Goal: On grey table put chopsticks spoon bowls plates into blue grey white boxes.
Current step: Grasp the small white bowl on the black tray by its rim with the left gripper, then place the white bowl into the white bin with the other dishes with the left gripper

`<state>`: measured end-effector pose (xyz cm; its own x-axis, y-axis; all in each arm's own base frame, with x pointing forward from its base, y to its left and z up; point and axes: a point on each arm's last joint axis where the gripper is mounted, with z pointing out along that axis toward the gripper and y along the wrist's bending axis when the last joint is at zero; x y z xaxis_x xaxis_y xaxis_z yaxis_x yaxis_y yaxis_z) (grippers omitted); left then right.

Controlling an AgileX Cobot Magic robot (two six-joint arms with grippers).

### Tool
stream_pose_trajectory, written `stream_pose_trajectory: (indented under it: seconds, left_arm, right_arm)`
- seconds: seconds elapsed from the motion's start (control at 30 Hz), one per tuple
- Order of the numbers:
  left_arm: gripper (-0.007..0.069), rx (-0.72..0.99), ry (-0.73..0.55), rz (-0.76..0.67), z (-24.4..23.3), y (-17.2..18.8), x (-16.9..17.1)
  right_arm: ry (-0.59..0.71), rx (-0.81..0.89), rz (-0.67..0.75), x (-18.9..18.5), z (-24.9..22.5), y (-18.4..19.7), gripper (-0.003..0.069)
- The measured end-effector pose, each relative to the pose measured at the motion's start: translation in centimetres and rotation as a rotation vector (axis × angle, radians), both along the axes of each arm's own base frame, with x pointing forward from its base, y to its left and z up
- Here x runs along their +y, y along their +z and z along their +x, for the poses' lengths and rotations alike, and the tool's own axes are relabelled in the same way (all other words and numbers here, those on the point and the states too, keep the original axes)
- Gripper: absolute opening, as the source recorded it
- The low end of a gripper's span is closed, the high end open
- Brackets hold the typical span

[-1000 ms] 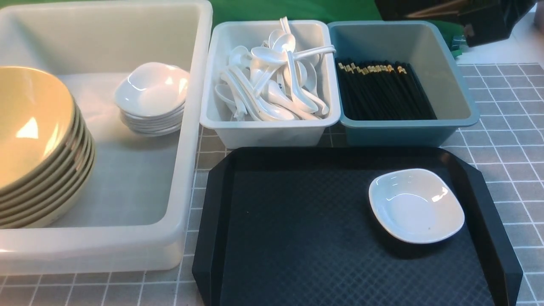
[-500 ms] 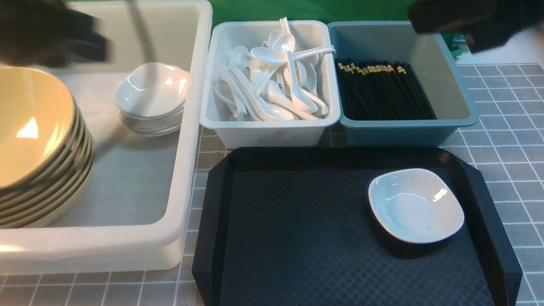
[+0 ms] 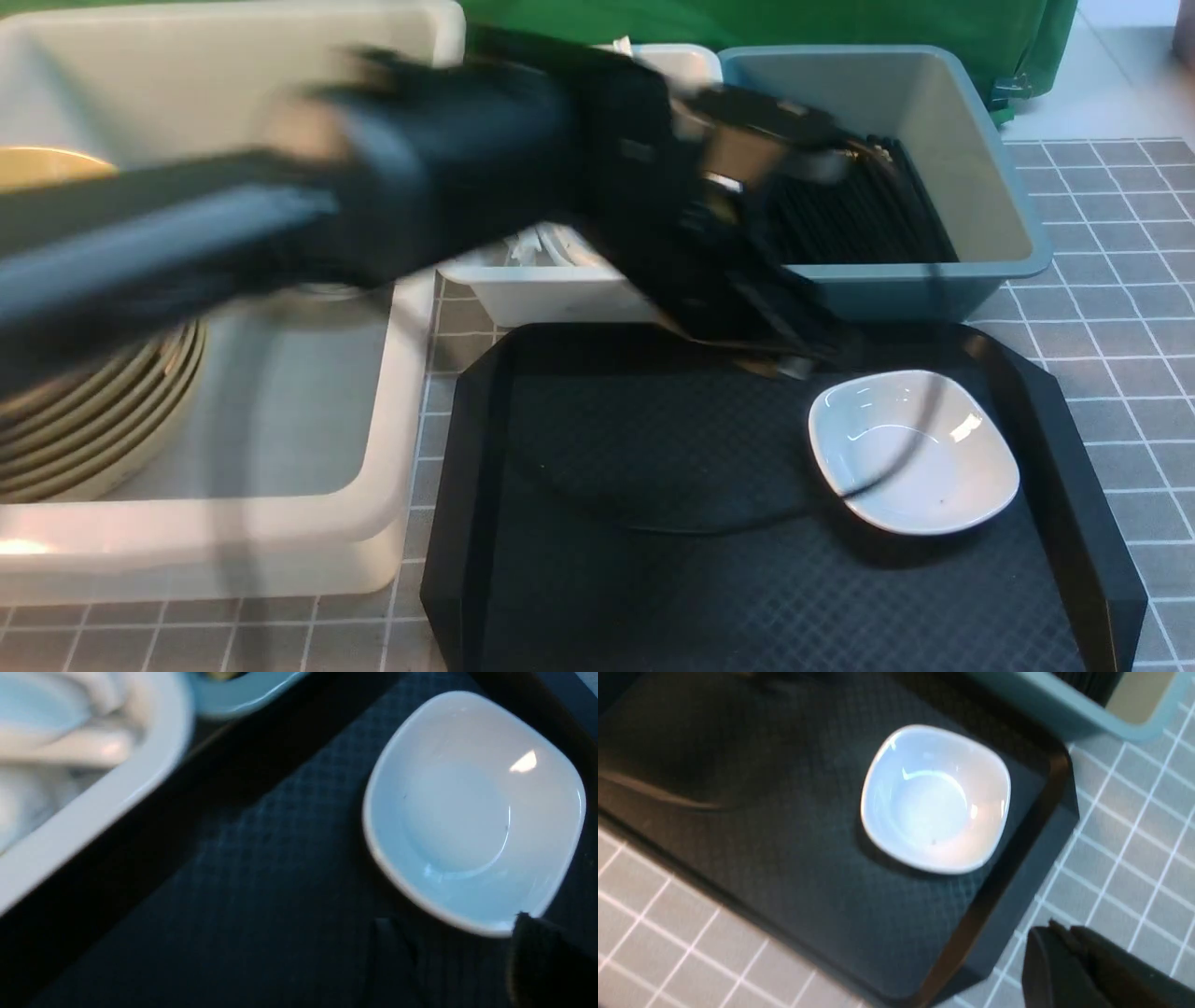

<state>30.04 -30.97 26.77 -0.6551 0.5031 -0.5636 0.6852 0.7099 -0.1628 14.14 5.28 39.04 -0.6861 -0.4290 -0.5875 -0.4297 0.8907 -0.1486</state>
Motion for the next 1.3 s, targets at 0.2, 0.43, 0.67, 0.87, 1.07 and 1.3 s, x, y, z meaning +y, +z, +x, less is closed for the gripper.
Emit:
stream_pose_trajectory:
  seconds: [0.2,0.43,0.67,0.87,1.07,1.3]
  left_arm:
    - [0.0515,0.014,-0.022,0.037,2.8,-4.4,-3.7]
    - [0.054,0.057,-0.015,0.082,4.9,-9.9,-5.8]
    - [0.0252,0.064,-0.037,0.092,4.5,-10.2,-6.9]
    - [0.0012,0.004,-0.078,0.152,4.2,-4.8,-6.1]
    - [0.0001,-0.165,-0.002,0.215,5.0,5.0,0.1]
    - [0.0,-0.34,0.334,0.141,4.8,18.2,16.2]
  right_arm:
    - [-0.005,-0.026,0.013,-1.1,-2.3,0.7,0.0069]
    - [-0.009,-0.035,0.008,-1.4,-2.9,0.5,0.0071]
    - [-0.008,-0.008,-0.005,-1.3,-2.8,-0.5,0.0073]
    - [0.04,-0.015,0.036,0.0,-1.0,-0.4,0.0075]
    - [0.205,0.024,0.11,3.1,2.1,0.4,0.0075]
    - [0.436,-0.021,0.188,9.1,4.6,2.3,0.0075]
